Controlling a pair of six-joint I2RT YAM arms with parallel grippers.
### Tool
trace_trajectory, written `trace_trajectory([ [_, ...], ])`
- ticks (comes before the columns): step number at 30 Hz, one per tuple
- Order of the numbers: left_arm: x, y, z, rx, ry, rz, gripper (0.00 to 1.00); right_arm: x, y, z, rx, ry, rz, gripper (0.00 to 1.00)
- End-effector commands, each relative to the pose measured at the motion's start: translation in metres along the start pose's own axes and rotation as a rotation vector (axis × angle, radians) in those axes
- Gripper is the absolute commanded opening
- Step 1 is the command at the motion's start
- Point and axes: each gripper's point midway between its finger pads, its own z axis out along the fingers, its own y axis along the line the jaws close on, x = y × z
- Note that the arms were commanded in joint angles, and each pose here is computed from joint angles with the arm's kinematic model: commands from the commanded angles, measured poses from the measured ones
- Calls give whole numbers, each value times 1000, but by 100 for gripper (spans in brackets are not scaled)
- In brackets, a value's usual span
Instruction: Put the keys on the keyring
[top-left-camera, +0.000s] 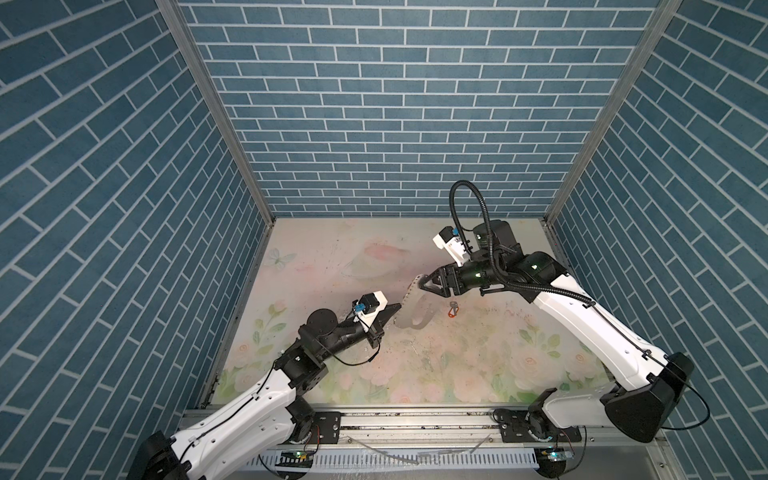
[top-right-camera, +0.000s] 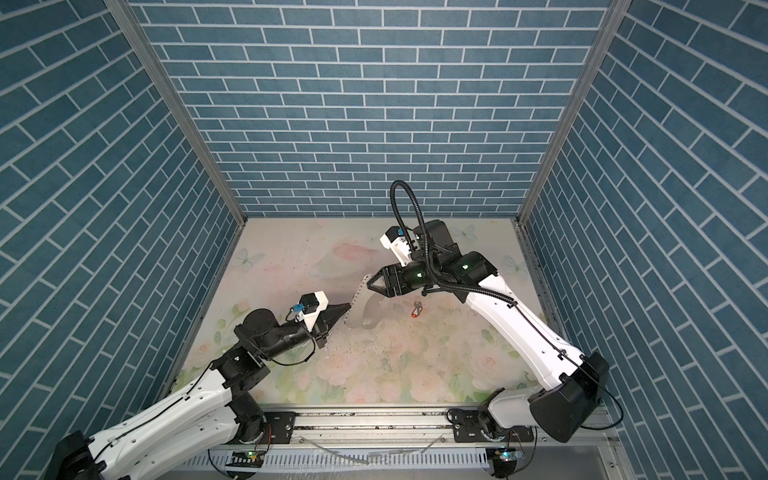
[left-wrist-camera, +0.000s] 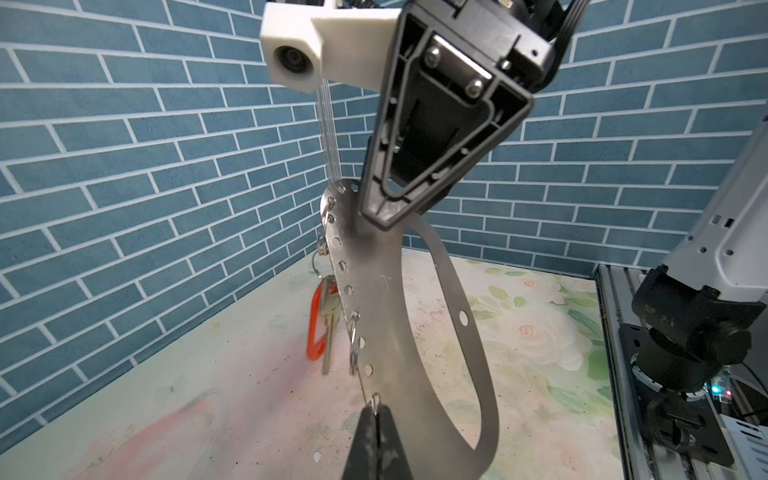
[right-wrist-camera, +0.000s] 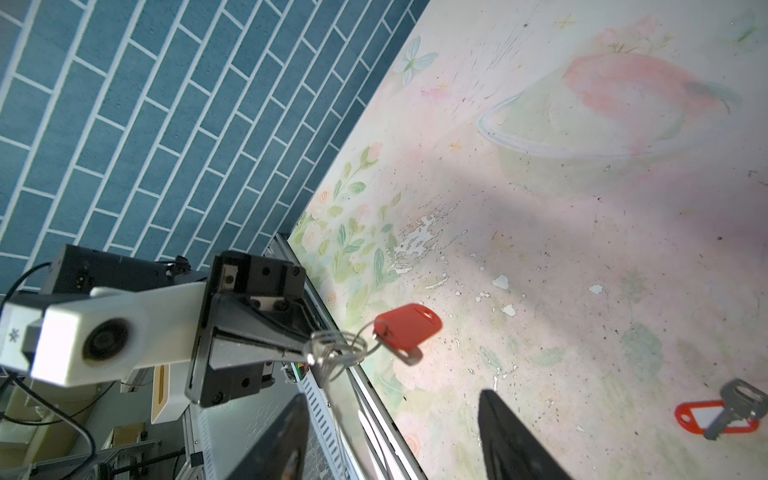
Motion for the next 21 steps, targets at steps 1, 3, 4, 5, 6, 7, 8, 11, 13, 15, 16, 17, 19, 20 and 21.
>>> trace_trajectory([
  [1, -22, 7, 3, -31, -68, -33, 0, 9, 7, -2, -58, -8, -50, 64],
  [3, -22, 10, 5, -47, -76, -47, 0, 13, 13, -1, -107, -14, -55, 63],
  [4, -23, 12, 6, -54, -78, -53, 0, 14, 14, -1, -117, -21, -53, 62],
  [5, -22, 13, 7, -57, -79, -58, 0, 15, 15, 0, -129, -27, -53, 60],
  [6, -23, 14, 8, -62, -83, -61, 0, 15, 16, 1, -144, -30, -49, 56],
  [7, -23, 16, 9, -70, -89, -66, 0, 15, 16, 4, -155, -31, -41, 51],
  [8, -24, 17, 9, -78, -95, -74, 0, 15, 16, 5, -163, -34, -34, 47],
  [11, -26, 22, 10, -102, -105, -79, 0, 10, 16, 8, -180, -65, -24, 30],
  [13, -25, 23, 12, -103, -100, -81, 0, 2, 18, 3, -166, -103, -34, 20],
  [15, -24, 22, 12, -97, -96, -82, 0, -7, 20, -2, -140, -115, -49, 10],
  [16, -23, 21, 13, -89, -96, -83, 0, -10, 21, -5, -123, -107, -57, 4],
  [17, -23, 19, 13, -83, -96, -82, 0, -14, 22, -8, -104, -97, -60, 0],
  [19, -20, 17, 13, -77, -88, -82, 0, -18, 22, -11, -64, -45, -71, 0],
  [20, -19, 16, 13, -73, -83, -82, 0, -20, 24, -12, -58, -24, -72, 0],
  [21, -18, 16, 13, -72, -81, -78, 0, -21, 25, -12, -56, 9, -62, 0],
])
